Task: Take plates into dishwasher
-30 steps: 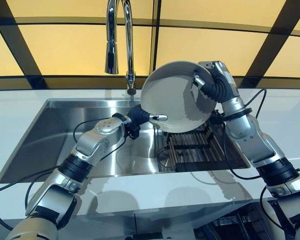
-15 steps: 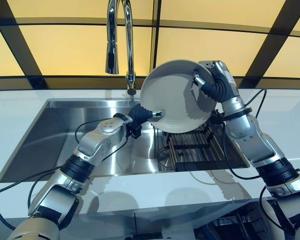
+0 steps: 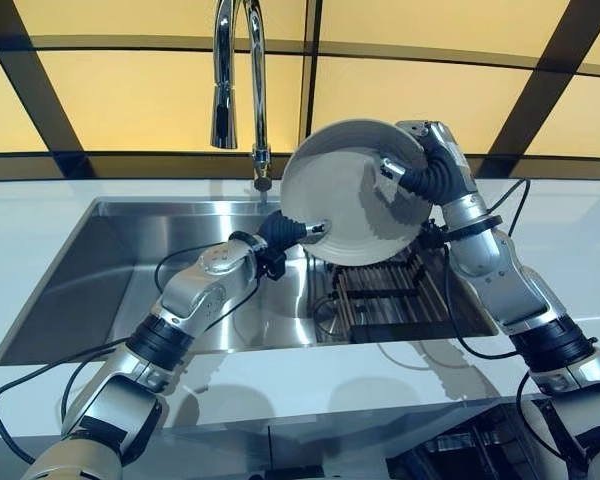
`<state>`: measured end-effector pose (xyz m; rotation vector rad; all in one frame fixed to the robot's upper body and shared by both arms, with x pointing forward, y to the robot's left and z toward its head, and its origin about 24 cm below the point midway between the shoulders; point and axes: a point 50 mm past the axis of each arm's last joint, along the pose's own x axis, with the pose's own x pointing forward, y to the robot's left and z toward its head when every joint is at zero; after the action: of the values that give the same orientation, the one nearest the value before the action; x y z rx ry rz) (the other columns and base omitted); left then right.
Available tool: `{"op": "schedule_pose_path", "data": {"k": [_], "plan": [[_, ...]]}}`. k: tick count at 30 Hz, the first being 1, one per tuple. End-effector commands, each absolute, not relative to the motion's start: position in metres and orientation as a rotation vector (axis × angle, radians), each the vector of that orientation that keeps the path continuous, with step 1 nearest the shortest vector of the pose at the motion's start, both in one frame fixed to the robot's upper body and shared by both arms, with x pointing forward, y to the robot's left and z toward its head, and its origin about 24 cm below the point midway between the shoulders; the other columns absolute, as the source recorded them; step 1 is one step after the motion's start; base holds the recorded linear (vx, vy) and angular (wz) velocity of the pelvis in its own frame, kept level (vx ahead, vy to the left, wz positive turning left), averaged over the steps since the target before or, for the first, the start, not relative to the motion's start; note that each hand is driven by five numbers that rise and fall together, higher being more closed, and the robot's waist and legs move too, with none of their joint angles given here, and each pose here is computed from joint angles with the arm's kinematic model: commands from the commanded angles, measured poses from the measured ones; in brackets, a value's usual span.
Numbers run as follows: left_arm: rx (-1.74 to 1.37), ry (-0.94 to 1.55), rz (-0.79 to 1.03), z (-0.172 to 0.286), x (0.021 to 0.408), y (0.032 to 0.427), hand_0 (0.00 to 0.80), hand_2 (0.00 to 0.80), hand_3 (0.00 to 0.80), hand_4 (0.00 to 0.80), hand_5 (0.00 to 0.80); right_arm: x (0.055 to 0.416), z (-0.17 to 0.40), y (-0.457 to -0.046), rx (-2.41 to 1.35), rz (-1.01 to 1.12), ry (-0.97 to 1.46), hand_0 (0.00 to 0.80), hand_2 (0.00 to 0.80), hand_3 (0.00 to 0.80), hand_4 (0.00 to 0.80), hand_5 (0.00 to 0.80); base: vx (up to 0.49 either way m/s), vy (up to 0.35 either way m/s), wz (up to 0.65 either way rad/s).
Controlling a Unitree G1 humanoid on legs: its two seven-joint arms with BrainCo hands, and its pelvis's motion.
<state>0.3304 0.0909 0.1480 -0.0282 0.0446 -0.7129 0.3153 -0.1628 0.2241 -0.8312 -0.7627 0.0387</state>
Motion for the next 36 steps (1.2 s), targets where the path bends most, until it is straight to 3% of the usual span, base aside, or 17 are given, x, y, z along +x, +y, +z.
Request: {"op": "schedule_pose_path", "data": {"k": [1,15,27,36], "plan": [[-0.102,-0.138,-0.721,0.183,0.336,0.076,0.8,0.8,0.8,0.8,0.8,0.307,0.262,-0.149,-0.72,0.028,-0.927,0.0,0.0,0.0,0.0,0.0,0.0,0.0,0.0],[-0.011,-0.308,-0.56,0.202,0.338,0.088,0.8,0.8,0.8,0.8,0.8,0.313,0.253,-0.159,-0.448,0.033,-0.771,0.0,0.0,0.0,0.0,0.0,0.0,0.0,0.0],[0.392,-0.78,-0.192,0.274,0.329,0.126,0.8,0.8,0.8,0.8,0.8,0.32,0.214,-0.174,0.186,0.105,-0.479,0.0,0.0,0.0,0.0,0.0,0.0,0.0,0.0],[0.566,-0.969,-0.064,0.297,0.321,0.129,0.8,0.8,0.8,0.8,0.8,0.323,0.179,-0.175,0.469,0.147,-0.242,0.0,0.0,0.0,0.0,0.0,0.0,0.0,0.0]]}}
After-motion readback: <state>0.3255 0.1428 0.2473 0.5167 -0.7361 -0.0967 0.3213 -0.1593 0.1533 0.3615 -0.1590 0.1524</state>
